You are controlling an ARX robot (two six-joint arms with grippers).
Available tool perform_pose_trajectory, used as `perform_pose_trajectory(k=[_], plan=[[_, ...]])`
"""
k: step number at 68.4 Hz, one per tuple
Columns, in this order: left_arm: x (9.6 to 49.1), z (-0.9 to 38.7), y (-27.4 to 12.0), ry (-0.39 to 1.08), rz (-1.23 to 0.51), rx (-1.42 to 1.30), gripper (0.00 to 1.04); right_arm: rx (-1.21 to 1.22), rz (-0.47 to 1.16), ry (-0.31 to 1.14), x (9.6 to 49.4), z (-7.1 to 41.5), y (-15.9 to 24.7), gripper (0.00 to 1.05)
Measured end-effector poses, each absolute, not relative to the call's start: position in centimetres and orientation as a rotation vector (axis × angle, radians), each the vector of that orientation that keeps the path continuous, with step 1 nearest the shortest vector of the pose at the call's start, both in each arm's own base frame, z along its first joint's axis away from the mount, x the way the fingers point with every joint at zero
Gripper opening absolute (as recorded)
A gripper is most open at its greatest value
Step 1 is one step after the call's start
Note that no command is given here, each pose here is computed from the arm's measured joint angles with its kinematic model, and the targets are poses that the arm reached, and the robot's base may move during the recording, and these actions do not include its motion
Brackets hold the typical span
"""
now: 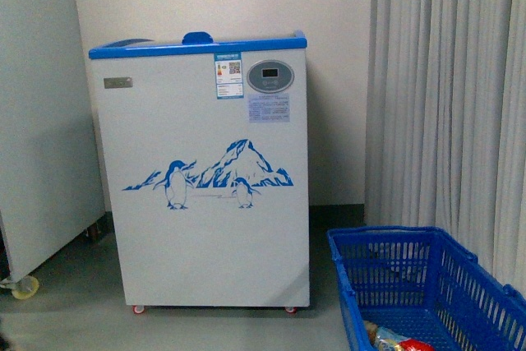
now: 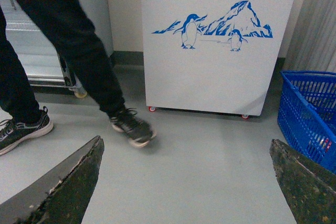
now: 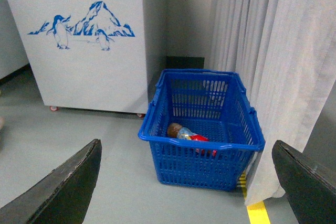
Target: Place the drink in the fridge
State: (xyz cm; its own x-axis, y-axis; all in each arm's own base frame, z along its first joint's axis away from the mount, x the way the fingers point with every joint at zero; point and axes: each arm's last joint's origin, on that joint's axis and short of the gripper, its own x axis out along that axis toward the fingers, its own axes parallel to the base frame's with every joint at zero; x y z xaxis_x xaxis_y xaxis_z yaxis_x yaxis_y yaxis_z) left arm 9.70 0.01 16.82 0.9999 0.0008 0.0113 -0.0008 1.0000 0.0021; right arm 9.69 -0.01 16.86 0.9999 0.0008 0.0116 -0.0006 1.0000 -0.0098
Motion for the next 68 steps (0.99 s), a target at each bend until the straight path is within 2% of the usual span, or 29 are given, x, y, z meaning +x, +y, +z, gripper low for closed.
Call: perform_pose_trajectory(k=[68], plan=[[9.70,16.82,0.01,-0.011,0.001,0.002,0.97,-0.010,0.001,-0.012,9.69,16.86,-0.01,0.97]])
